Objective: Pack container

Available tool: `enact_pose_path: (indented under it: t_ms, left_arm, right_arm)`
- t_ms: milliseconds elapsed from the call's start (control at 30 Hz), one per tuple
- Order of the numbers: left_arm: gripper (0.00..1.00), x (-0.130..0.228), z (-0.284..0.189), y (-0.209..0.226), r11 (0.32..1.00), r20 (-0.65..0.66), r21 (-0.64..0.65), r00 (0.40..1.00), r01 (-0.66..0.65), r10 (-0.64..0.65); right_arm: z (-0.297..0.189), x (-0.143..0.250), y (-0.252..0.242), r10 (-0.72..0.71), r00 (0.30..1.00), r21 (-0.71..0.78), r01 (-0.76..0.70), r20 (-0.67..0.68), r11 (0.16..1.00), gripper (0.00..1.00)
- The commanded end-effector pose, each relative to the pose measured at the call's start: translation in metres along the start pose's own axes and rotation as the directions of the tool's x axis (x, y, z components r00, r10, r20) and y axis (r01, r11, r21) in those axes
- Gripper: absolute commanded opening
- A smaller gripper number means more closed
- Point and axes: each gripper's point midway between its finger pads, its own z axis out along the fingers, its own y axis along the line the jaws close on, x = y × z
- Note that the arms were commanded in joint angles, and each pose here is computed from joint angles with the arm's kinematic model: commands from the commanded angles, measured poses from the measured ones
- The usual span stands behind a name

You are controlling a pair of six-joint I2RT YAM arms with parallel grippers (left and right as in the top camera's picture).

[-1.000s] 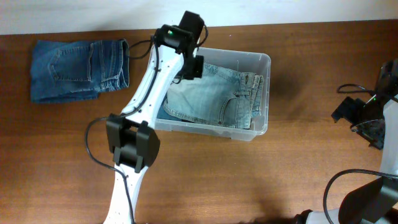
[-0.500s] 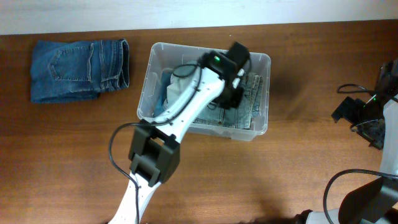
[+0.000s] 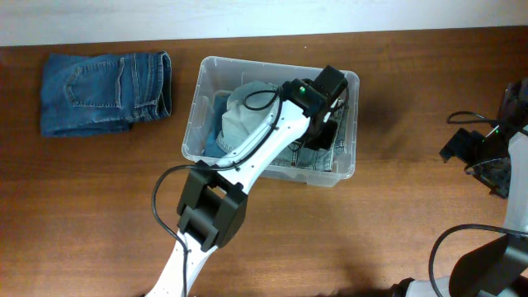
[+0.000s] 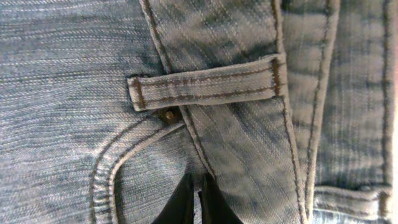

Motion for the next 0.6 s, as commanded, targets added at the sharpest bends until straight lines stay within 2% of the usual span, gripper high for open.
enact_pose_path:
  t_ms: [0, 100, 433, 567]
  left_arm:
    - [0.07, 0.007, 0.025, 0.002, 1.0, -0.045, -0.003, 0.999, 0.016, -0.016]
    - [0.07, -0.001, 0.02, 0.004, 1.0, -0.02, 0.003, 1.0, 0.015, -0.015]
    - [0.07, -0.063, -0.045, 0.004, 0.998, 0.199, 0.061, 0.979, 0.023, -0.035]
    - [0.07, -0.07, -0.048, 0.004, 0.998, 0.226, 0.062, 0.974, 0.022, -0.035]
  right_arm:
    - [0.0, 0.0, 0.0, 0.009, 1.0, 0.001, -0.009, 0.001, 1.0, 0.98]
    - [0.0, 0.0, 0.0, 0.009, 1.0, 0.001, -0.009, 0.001, 1.0, 0.98]
    - [0.0, 0.0, 0.0, 0.009, 1.0, 0.001, -0.009, 0.001, 1.0, 0.98]
    - [0.0, 0.0, 0.0, 0.009, 1.0, 0.001, -0.009, 0.001, 1.0, 0.98]
